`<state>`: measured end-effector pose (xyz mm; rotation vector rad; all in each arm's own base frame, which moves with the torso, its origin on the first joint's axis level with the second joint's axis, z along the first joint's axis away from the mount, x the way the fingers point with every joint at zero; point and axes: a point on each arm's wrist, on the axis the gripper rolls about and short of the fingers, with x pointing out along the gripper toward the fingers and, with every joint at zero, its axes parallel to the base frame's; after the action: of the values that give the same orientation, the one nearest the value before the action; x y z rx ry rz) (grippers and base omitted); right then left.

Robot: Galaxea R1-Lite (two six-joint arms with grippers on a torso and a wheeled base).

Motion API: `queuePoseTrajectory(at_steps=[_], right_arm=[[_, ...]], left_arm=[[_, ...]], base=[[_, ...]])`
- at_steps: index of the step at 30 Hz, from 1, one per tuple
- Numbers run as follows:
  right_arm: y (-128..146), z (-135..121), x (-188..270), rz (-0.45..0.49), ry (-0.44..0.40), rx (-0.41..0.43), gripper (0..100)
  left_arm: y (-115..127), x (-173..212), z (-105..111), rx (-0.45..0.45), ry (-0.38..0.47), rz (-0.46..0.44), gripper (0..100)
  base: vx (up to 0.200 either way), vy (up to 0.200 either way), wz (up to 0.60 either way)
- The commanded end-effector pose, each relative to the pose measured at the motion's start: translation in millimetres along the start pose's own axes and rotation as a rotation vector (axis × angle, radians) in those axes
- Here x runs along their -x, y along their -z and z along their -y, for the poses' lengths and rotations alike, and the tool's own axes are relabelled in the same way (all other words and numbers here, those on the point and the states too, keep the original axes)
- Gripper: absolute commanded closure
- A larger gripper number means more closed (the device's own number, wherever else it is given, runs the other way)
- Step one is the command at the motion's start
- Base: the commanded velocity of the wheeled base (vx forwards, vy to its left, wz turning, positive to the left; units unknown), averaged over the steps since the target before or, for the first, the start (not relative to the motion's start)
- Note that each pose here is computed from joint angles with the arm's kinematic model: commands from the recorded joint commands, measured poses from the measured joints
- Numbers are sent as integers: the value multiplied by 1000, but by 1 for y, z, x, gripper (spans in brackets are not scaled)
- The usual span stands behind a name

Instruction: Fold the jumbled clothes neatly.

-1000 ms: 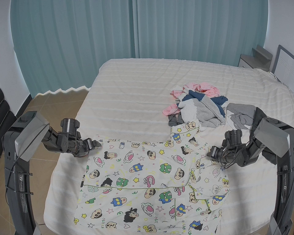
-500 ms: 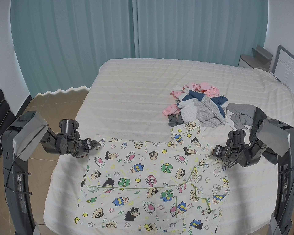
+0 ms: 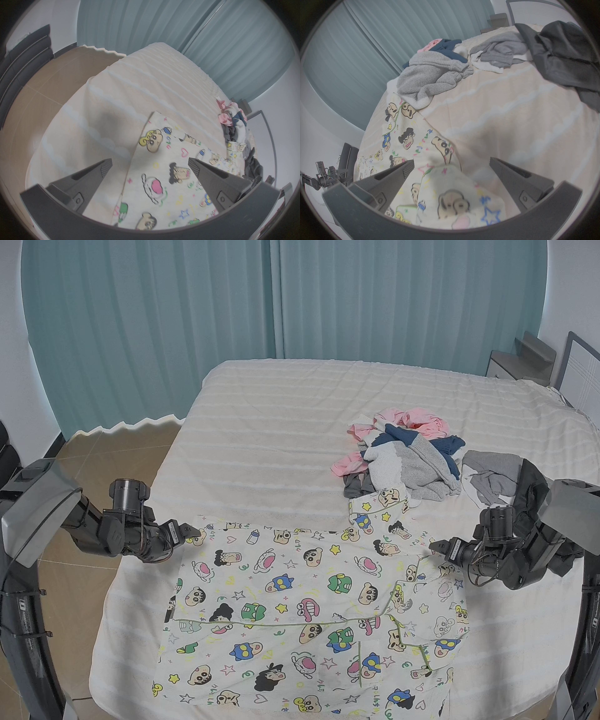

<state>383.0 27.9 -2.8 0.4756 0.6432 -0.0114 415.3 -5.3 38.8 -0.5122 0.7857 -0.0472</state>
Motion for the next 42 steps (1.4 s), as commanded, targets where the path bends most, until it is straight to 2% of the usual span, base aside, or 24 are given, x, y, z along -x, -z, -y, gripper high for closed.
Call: queuePoseTrajectory(at_steps=[1,4,7,10,15,18,22,28,33,35,36,38,42], right_arm=[[-6,-12,63,68,-52,6,0],[19,-21,100,29,-80,31,0],[36,-26,123,12,-113,41,0],[50,-32,144,6,-146,14,0],[76,-30,158,-32,-82,-55,0],[83,-29,161,-44,-72,-73,0],[100,-32,172,-60,-81,-125,0],[111,-36,177,-46,-71,-101,0],[115,-42,178,-26,-78,-88,0],[115,-43,178,-26,-79,-86,0],[116,-44,178,-27,-81,-84,0],[116,-44,177,-27,-79,-83,0],[116,-44,177,-27,-79,-83,0]], left_arm=[[12,55,10,34,77,-33,0],[45,85,4,45,71,-86,0],[67,99,-3,52,77,-79,0],[91,110,-9,77,103,-40,0],[123,121,-3,178,142,-52,0],[126,123,-1,204,151,-55,0],[131,124,1,313,150,-78,0],[134,121,-2,340,105,-73,0],[141,113,1,439,67,-97,0],[143,110,2,444,51,-99,0],[145,100,2,441,0,-59,0],[144,90,1,440,-28,-13,0],[154,72,-4,430,-70,-7,0]], base=[[0,0,0],[-200,0,0],[-200,0,0],[-200,0,0],[-200,0,0],[-200,0,0],[-200,0,0],[-200,0,0],[-120,0,0],[0,0,0],[0,0,0],[0,0,0],[0,0,0]])
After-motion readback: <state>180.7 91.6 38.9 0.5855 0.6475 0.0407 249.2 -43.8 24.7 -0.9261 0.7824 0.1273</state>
